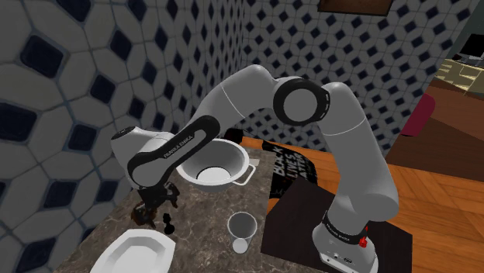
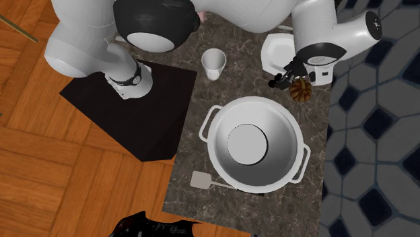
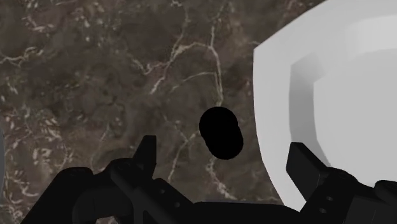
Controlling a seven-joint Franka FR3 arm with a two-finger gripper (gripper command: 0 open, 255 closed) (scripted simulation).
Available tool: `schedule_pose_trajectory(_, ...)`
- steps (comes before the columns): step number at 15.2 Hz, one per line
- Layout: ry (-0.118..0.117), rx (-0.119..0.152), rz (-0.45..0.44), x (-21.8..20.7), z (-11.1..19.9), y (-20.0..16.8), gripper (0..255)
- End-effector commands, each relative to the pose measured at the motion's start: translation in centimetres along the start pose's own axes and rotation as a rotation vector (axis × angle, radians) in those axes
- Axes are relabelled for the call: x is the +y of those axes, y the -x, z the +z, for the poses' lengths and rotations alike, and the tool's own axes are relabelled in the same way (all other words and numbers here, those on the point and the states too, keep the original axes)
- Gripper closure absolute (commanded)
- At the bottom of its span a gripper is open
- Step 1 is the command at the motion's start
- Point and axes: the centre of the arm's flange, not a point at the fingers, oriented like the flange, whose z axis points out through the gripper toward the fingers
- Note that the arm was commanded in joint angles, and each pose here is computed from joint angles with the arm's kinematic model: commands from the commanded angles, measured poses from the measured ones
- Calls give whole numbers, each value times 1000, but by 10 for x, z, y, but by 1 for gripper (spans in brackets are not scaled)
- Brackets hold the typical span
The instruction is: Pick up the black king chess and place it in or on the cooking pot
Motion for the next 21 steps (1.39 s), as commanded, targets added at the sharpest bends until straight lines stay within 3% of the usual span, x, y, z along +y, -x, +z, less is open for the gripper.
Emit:
schedule_pose_trajectory(1,0,1,0,-1,9,1,0)
schedule_pose_trajectory(9,0,0,0,-1,9,1,0)
schedule_pose_trajectory(10,0,0,0,-1,9,1,255)
schedule_pose_trajectory(21,0,1,0,-1,-2,3,255)
